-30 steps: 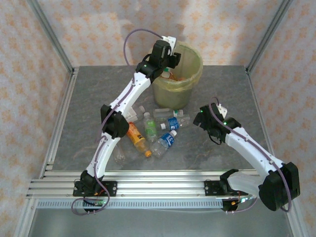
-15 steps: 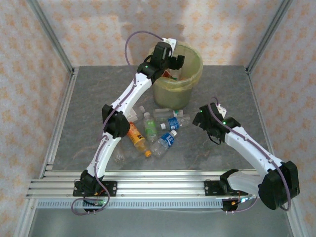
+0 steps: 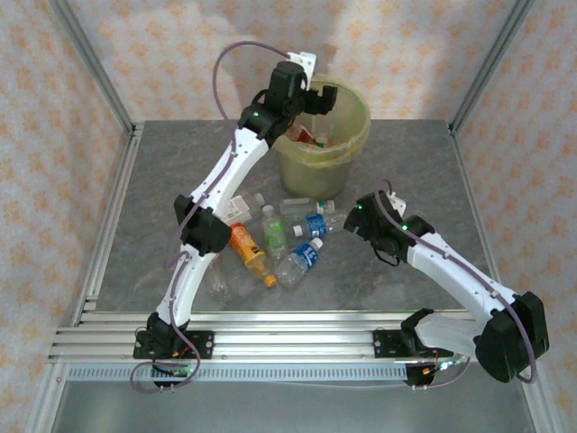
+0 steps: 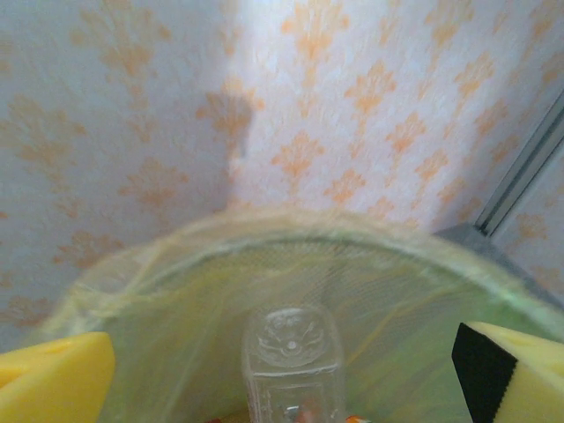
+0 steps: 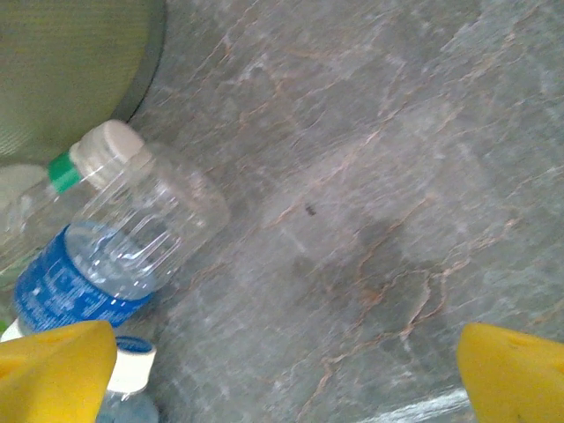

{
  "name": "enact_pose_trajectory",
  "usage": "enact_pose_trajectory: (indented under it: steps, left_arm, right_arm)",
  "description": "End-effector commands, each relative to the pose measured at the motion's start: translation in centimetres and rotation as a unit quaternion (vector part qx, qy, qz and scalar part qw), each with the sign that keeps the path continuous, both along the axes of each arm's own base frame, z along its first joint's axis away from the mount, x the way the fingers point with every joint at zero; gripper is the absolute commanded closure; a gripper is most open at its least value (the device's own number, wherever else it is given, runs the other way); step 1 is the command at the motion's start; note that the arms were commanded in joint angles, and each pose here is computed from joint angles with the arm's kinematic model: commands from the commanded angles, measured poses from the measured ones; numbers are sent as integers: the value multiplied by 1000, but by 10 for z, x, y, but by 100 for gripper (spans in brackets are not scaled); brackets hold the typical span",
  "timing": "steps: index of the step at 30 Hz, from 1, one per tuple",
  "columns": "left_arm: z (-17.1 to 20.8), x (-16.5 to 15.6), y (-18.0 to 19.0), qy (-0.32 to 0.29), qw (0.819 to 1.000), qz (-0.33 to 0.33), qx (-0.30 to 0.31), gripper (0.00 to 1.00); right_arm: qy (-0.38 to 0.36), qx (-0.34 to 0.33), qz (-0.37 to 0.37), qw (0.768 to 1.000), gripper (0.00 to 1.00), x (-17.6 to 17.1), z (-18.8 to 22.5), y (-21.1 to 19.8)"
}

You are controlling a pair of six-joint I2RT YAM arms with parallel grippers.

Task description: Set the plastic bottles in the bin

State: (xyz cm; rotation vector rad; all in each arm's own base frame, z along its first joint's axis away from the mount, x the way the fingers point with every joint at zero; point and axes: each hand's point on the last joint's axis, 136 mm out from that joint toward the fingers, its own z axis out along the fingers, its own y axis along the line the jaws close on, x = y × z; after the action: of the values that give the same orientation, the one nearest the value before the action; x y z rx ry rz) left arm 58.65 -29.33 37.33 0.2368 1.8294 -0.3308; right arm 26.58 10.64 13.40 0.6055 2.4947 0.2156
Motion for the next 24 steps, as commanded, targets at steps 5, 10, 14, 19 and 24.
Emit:
enact_pose_trajectory:
  steps: [5, 10, 14, 19, 24]
  left_arm:
    - [100, -59, 38, -39, 998, 19, -48, 0]
    - [118, -84, 56, -46, 997, 31, -55, 0]
    - [135, -111, 79, -76, 994, 51, -64, 0]
    - [133, -146, 112, -100, 989, 85, -68, 0]
    - [117, -180, 147, -110, 983, 129, -67, 0]
  right_arm:
    - [-10, 23, -3, 1000, 1, -5, 8, 21]
    - [-4, 32, 4, 999, 1, -9, 5, 36]
    - [-4, 39, 10, 999, 1, -13, 5, 49]
    - [21, 34, 15, 999, 1, -17, -9, 64]
    - [37, 37, 19, 998, 1, -21, -17, 76]
